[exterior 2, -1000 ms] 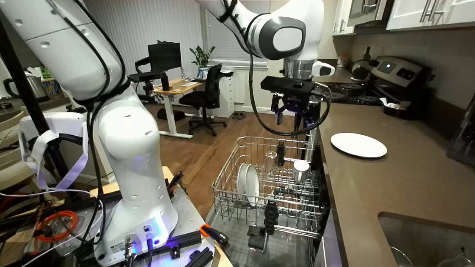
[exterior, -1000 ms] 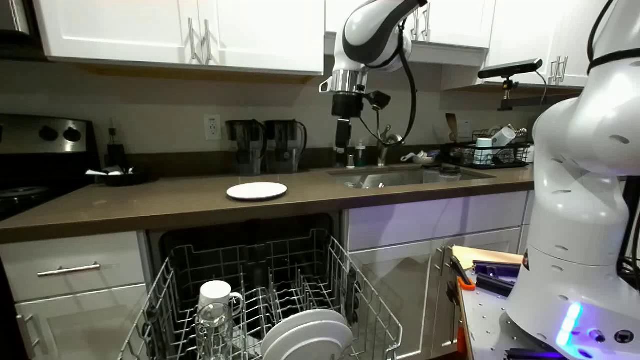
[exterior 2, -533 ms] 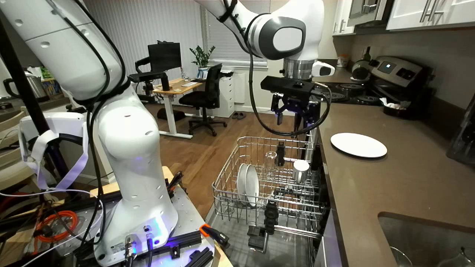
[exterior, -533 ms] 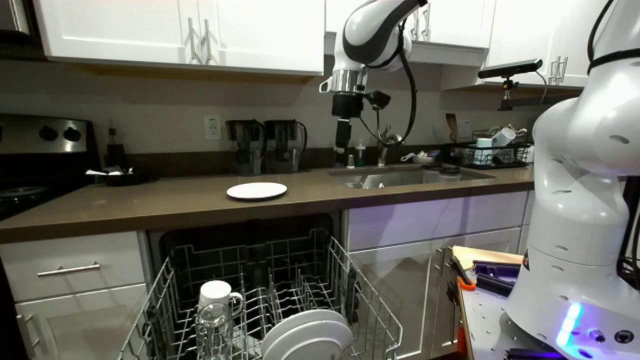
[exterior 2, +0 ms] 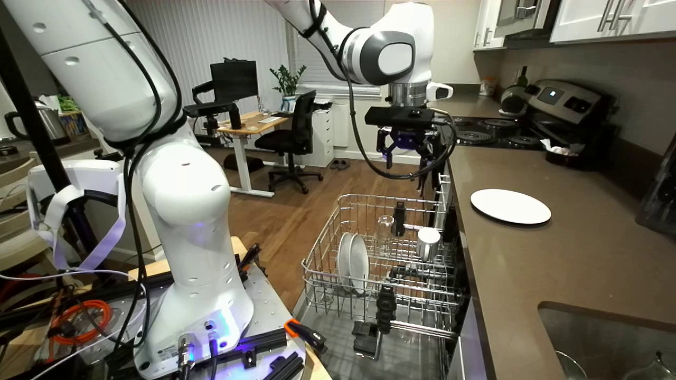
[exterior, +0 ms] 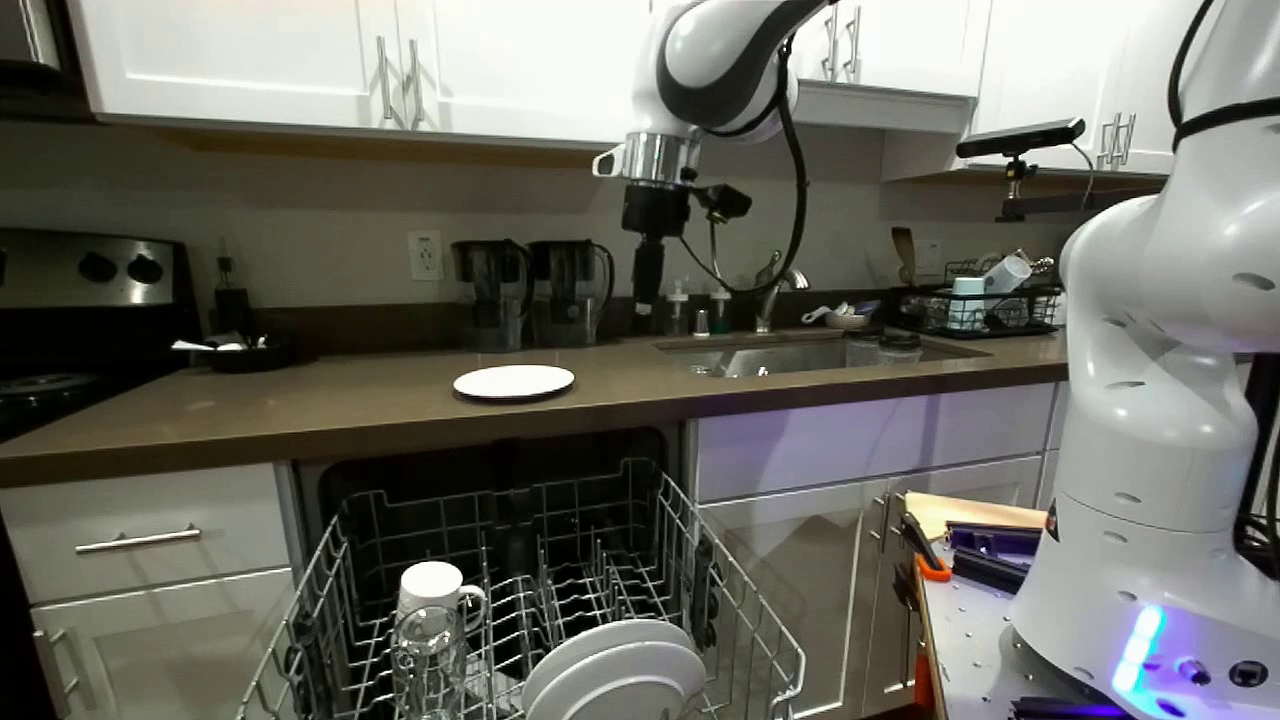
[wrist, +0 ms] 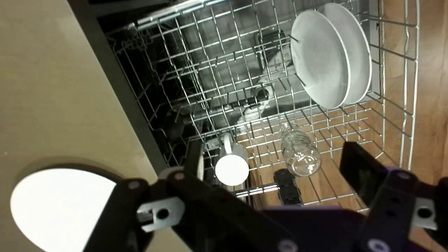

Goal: Move the glass jar to the right

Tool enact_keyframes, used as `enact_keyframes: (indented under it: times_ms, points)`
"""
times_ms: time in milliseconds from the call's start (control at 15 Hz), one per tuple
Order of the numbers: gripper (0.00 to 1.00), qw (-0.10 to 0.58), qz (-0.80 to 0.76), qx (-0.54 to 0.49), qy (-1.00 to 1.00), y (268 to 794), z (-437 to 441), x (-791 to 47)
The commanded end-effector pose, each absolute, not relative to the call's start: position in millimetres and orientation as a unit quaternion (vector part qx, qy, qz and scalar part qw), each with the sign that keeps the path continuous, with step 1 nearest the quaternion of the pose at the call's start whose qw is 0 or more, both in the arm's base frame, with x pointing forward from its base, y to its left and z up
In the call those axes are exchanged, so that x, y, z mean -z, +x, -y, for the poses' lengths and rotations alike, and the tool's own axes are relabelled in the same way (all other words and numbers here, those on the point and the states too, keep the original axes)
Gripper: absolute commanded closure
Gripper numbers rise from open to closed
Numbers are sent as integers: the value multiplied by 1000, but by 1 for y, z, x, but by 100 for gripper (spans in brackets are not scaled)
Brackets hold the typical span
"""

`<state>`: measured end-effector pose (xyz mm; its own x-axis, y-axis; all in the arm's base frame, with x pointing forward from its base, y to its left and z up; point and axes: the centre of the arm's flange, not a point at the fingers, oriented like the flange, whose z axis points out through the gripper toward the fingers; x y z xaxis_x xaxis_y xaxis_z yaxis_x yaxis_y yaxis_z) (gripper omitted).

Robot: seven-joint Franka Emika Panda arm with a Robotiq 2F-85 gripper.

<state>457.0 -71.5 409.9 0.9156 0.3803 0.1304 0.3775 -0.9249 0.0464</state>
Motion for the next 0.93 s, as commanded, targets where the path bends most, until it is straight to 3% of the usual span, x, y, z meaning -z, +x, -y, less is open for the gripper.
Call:
enact_keyframes:
  times_ms: [0, 867]
  points:
    - [0, 15, -265, -82, 961, 497, 27, -400]
    - [0, 13, -395, -37, 918, 630, -106, -319]
